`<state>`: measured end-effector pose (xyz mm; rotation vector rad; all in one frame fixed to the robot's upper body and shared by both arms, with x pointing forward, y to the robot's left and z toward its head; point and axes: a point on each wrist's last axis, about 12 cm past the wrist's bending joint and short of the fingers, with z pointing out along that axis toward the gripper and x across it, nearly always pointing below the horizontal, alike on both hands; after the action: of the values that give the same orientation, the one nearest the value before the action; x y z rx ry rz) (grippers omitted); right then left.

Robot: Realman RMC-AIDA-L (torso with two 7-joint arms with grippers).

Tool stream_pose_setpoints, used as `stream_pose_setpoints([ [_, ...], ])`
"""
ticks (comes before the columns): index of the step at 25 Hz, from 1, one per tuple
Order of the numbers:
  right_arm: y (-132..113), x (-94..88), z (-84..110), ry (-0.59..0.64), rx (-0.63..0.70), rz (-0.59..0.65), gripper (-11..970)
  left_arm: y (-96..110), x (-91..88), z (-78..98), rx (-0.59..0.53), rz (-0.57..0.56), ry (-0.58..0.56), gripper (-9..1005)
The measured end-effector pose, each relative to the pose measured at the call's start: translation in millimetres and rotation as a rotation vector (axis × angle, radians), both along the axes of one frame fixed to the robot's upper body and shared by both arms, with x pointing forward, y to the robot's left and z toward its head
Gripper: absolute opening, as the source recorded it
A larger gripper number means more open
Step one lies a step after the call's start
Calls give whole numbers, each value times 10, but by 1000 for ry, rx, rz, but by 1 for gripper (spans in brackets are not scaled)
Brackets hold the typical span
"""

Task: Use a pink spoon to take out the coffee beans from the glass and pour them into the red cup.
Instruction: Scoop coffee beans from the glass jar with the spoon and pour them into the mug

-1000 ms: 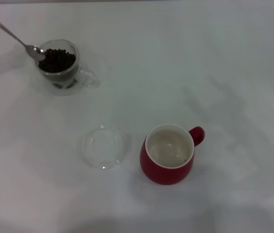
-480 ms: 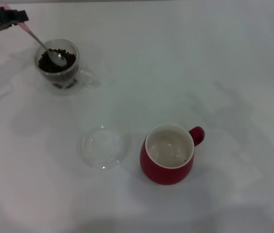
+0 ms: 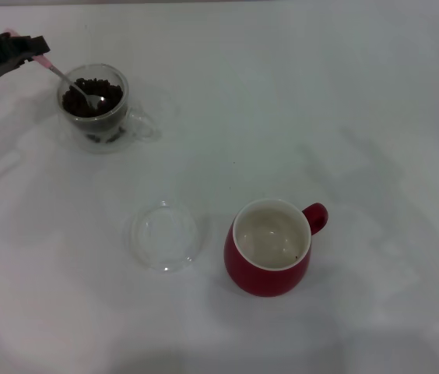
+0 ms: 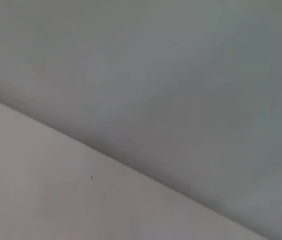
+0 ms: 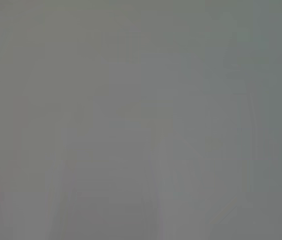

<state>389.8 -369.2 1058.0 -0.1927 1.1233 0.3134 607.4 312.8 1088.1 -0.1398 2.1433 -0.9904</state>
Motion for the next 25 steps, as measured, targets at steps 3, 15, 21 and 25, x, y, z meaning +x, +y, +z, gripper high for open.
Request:
stream_pose_setpoints([
  [3,-7,8,2,1,-3,0,739,47,-62,-42,-47,39,12,130],
  [15,-37,31,31,-10,-12,6,738,147,-317,-224,-261,167,47,129],
  [21,-66,57,50,-12,-21,8,738,167,-409,-240,-337,179,40,130],
  [25,-75,78,57,-12,-25,9,738,207,-512,-268,-403,201,29,130],
])
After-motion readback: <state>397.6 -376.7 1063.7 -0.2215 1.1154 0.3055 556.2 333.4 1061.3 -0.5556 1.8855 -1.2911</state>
